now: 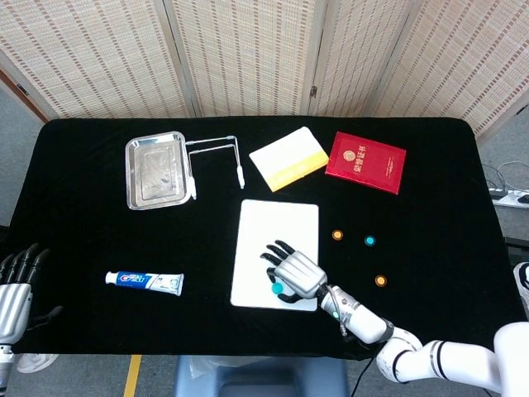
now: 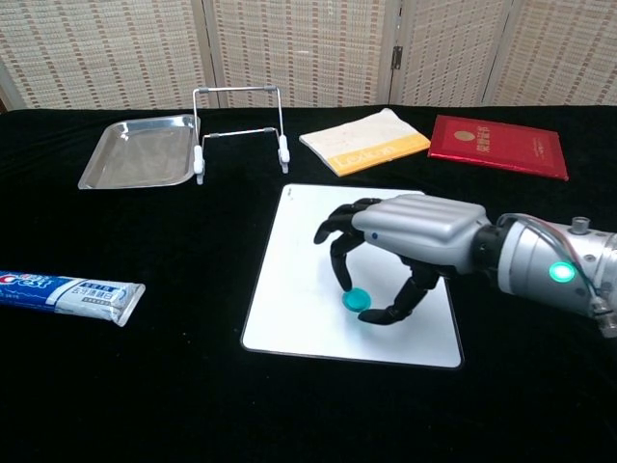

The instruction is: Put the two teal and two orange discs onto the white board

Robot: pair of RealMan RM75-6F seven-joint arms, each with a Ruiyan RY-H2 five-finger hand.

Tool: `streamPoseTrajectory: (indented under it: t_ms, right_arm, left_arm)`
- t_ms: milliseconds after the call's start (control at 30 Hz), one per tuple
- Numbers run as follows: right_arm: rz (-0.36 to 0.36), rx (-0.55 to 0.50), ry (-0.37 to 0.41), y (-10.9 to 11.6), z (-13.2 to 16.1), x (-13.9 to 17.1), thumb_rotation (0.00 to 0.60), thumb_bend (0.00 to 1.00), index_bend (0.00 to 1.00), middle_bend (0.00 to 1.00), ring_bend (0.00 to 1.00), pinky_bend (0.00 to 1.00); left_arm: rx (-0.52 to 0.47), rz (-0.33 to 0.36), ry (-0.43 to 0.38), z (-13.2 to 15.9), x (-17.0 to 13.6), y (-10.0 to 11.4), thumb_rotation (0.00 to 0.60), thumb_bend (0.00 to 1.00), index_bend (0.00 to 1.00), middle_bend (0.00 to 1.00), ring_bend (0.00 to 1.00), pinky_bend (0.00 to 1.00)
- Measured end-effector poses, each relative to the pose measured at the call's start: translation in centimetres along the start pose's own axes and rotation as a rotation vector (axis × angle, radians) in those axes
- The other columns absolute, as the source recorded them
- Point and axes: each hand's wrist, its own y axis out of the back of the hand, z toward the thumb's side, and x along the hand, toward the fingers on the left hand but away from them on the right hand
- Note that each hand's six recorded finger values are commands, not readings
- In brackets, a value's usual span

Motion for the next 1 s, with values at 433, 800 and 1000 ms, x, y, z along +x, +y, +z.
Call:
streamPoseTrajectory:
  t_ms: [433,800,1000]
  right_arm:
    - [-0.026,0.026,-0.037,0.7,-0.4,-0.1,0.531,0.37,0.21,0.13,0.00,0.00]
    - [-0.132,-0.004,-0.428,3.1,-12.9,7.9,0.531,0.37,0.35,0.14,0.01,0.00]
    - [-0.121,-0.024,-0.562,2.3,-17.4,10.7,0.532,0.37,0.39,0.15,0.01,0.00]
  left_arm:
    - [-0.003,-0.003,0.002,-0.3,0.2,-0.2,0.600,0.15,0.00,0.00,0.00,0.00]
    - [-0.002,-0.004,-0.022,0.5,0.6,-0.3,0.600,0.15,0.00,0.00,0.00,0.00]
    - [0.001,-0.009,-0.030,1.0,0.7,-0.5,0.600,0.15,0.00,0.00,0.00,0.00]
